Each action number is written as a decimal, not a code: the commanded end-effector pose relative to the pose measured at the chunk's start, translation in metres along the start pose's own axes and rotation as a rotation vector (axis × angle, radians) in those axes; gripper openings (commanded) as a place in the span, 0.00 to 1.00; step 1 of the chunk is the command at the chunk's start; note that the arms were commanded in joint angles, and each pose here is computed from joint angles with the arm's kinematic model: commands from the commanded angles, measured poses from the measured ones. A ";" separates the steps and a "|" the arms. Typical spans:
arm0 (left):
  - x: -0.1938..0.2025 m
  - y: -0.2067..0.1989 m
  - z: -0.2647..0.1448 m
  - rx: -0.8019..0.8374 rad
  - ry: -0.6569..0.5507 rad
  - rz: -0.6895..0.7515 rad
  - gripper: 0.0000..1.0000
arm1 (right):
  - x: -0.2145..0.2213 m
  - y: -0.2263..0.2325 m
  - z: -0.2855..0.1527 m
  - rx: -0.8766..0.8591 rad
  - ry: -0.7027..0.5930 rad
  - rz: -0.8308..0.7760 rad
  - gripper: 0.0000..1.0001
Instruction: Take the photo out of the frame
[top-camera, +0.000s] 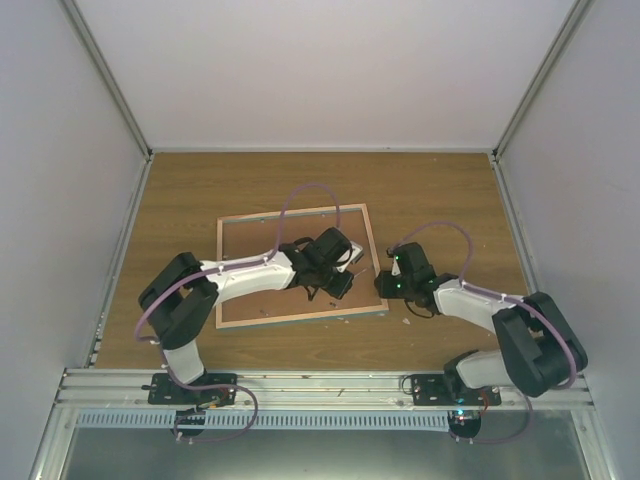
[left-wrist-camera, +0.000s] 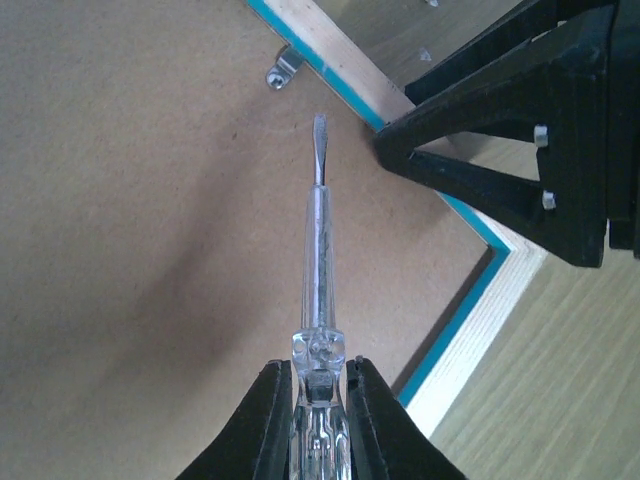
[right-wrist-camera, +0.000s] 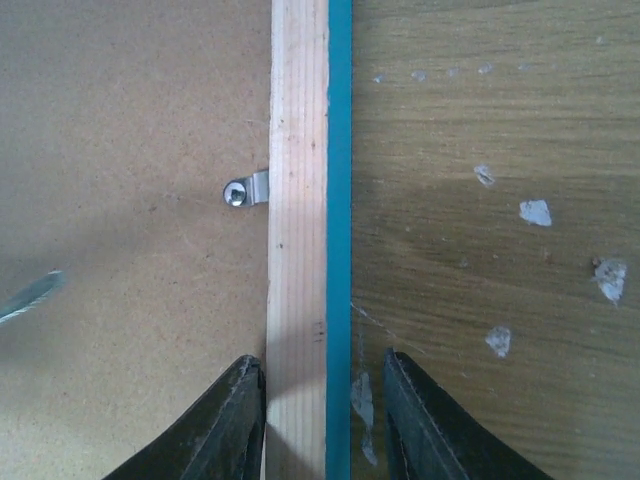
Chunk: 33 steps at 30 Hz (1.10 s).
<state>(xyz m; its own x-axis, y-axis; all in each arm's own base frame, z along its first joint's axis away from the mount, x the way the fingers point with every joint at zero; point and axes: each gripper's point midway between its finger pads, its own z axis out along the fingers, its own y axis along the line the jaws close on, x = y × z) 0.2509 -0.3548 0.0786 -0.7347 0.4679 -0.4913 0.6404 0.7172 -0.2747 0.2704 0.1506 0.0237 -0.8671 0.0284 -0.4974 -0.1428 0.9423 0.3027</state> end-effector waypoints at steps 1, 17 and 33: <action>-0.020 -0.010 0.010 0.025 -0.029 0.047 0.00 | -0.013 0.004 0.005 0.001 -0.035 -0.026 0.33; -0.019 -0.007 0.046 0.017 0.046 0.044 0.00 | -0.002 0.008 0.009 -0.037 -0.007 -0.024 0.14; -0.020 0.015 0.053 -0.098 0.048 -0.033 0.00 | 0.002 0.009 0.011 -0.052 0.007 -0.019 0.10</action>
<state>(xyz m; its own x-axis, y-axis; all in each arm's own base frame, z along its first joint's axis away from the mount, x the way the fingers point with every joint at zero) 0.2795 -0.3847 0.0437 -0.7473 0.4967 -0.4414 0.6317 0.7371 -0.2400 0.2811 0.1567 0.0251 -0.8517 0.0310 -0.5232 -0.1576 0.9369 0.3120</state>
